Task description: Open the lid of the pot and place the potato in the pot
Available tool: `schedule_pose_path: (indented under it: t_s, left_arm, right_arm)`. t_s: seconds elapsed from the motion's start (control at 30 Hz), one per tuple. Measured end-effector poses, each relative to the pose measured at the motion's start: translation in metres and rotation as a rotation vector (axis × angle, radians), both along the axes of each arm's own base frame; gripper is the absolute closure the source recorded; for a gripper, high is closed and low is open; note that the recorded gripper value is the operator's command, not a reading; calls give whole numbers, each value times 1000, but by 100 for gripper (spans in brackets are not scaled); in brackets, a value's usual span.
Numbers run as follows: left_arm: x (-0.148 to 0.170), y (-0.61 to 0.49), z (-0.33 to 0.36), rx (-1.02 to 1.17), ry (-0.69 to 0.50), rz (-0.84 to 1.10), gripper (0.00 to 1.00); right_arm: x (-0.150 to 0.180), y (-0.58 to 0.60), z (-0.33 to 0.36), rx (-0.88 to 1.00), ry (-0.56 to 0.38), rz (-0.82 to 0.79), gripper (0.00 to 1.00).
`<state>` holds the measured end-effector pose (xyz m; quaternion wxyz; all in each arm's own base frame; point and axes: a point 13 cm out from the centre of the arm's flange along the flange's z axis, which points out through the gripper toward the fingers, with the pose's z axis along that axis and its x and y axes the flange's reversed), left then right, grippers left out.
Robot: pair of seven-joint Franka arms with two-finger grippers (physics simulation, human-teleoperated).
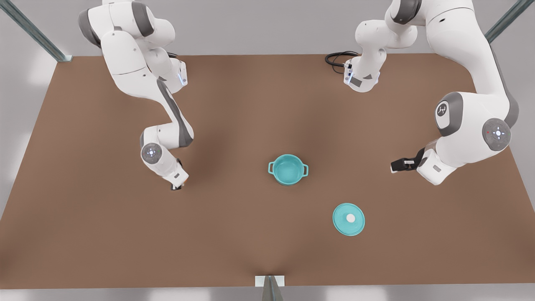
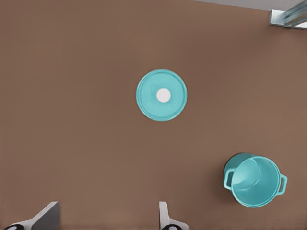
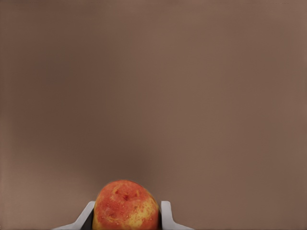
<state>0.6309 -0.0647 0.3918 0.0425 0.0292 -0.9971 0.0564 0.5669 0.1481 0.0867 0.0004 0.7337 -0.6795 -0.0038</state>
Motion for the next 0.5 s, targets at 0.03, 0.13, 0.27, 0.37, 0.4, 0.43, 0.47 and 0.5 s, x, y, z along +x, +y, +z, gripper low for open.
schedule_pose_path:
  t_s: [0.03,0.13,0.27,0.37,0.4,0.43,0.47,0.5]
  left_arm:
    - [0,0,0,0,1,-6,0]
    - [-2,0,0,-1,4,-20,0]
    - [-2,0,0,-2,6,-35,0]
    - [-3,0,0,-2,6,-44,0]
    - [-3,0,0,-2,7,-46,0]
    - [-3,0,-1,-2,7,-48,0]
    - [-3,0,-1,-2,8,-50,0]
    - [-3,0,-1,-2,8,-52,0]
  right_arm:
    - [0,10,6,8,-4,14,56]
    - [-1,38,17,28,-10,55,56]
    - [-8,87,31,71,-15,109,56]
    - [-14,130,43,102,-27,156,56]
    - [-16,144,48,110,-30,171,56]
    - [-18,159,53,125,-32,180,56]
    - [-22,178,58,142,-34,190,56]
    - [-27,197,63,159,-35,201,56]
